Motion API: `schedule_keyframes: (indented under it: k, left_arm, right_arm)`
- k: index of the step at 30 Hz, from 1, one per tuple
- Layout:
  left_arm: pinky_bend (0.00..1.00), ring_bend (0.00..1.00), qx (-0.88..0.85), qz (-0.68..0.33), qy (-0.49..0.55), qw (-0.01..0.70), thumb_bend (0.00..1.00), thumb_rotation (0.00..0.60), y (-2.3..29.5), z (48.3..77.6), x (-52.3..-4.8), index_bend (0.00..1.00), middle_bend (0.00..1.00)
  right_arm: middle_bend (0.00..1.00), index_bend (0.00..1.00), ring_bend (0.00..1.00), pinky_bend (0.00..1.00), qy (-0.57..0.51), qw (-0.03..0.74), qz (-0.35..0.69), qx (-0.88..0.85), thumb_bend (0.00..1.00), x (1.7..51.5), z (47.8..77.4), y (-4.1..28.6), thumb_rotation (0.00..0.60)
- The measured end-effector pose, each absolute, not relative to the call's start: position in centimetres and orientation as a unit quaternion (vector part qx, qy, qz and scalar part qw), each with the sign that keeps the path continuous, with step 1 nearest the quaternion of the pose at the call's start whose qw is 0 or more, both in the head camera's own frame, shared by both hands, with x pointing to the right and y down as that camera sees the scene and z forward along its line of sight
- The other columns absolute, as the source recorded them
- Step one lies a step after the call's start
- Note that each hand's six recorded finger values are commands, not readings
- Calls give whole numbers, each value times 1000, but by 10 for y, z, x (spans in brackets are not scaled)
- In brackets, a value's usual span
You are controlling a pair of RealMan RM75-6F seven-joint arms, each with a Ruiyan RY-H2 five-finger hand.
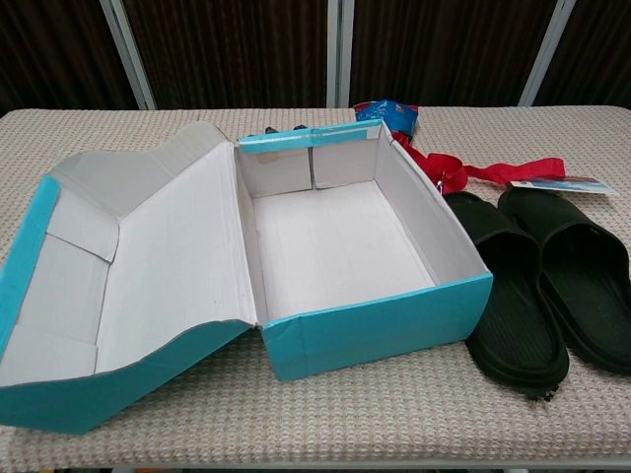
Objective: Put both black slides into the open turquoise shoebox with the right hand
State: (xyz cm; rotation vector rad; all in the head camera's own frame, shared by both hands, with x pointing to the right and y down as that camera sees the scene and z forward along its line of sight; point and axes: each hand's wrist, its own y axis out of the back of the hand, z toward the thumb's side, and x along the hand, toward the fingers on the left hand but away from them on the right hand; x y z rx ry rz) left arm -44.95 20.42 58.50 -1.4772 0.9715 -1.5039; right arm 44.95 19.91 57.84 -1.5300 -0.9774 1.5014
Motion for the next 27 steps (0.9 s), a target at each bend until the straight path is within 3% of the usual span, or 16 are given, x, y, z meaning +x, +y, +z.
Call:
schedule_keyframes:
  k: [14, 27]
  left_arm:
    - [178, 148, -596, -590, 374, 396, 135, 600, 198, 591, -444, 203, 214]
    - [190, 149, -614, -600, 361, 363, 136, 600, 198, 598, -448, 203, 214]
  right_arm:
    - [169, 93, 0, 0, -353, 378, 550, -656, 291, 415, 579, 167, 600]
    - [172, 94, 0, 0, -250, 269, 555, -746, 255, 347, 630, 116, 600]
